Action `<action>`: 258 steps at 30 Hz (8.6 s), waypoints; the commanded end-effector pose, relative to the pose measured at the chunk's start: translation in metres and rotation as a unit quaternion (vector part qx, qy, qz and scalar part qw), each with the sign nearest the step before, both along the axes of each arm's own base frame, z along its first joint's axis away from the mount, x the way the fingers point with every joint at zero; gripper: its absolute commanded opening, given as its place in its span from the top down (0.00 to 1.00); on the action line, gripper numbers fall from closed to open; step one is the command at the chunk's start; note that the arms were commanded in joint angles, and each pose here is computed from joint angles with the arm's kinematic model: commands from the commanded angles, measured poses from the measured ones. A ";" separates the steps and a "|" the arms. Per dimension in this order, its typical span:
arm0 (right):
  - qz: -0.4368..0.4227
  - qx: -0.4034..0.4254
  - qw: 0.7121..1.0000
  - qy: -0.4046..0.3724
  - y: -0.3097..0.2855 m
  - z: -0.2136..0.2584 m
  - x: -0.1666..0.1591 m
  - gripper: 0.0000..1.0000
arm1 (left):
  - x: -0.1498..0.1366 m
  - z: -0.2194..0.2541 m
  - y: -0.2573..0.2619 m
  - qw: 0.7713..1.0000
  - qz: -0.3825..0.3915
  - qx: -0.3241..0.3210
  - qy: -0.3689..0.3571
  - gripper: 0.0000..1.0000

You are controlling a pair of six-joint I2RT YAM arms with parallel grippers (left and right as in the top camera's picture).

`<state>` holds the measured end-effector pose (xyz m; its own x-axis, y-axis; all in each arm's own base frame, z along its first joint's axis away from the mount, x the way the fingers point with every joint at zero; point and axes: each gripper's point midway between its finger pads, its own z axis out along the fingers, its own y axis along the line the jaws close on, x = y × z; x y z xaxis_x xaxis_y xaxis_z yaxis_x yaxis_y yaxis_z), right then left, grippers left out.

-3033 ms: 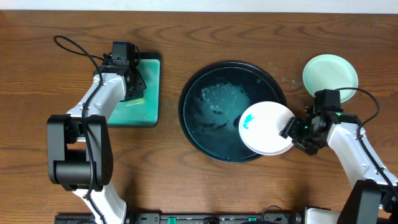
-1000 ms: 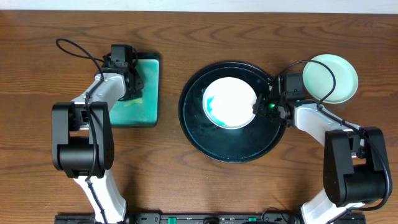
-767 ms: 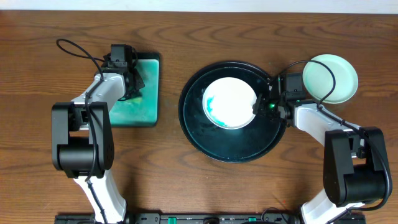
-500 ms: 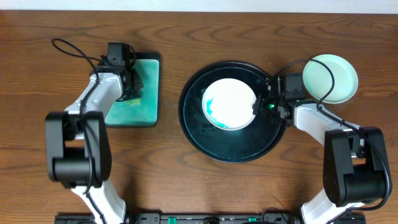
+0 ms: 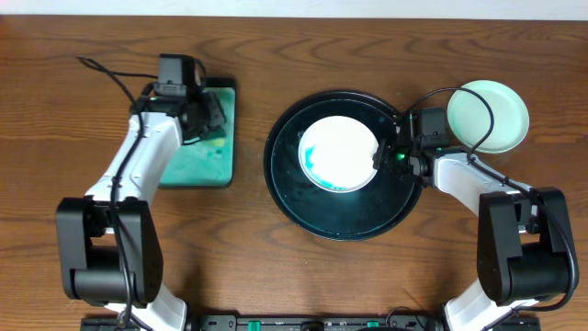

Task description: Clean dirty plates on tray and stack at the side

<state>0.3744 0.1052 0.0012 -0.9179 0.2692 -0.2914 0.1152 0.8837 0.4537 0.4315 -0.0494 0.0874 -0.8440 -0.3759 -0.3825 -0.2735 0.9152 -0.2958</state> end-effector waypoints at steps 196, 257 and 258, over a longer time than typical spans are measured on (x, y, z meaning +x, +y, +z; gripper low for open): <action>0.190 -0.633 0.716 -0.226 0.012 0.220 0.032 0.99 | 0.002 -0.032 0.069 0.985 0.126 0.111 0.025 0.45; 0.032 -0.305 0.917 -0.256 -0.075 0.210 0.079 0.99 | 0.008 -0.011 0.070 0.986 0.131 0.106 -0.008 0.20; 0.011 -0.269 0.932 -0.243 -0.090 0.204 0.079 0.99 | 0.008 -0.011 0.070 0.986 0.131 0.106 -0.008 0.20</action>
<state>0.4504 0.0136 0.2121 -0.6464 -0.3576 -0.6740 -0.0204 0.8911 -0.4533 0.4386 0.0181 0.0668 -0.7349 -0.4908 -0.4680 -0.5026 0.8575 -0.1099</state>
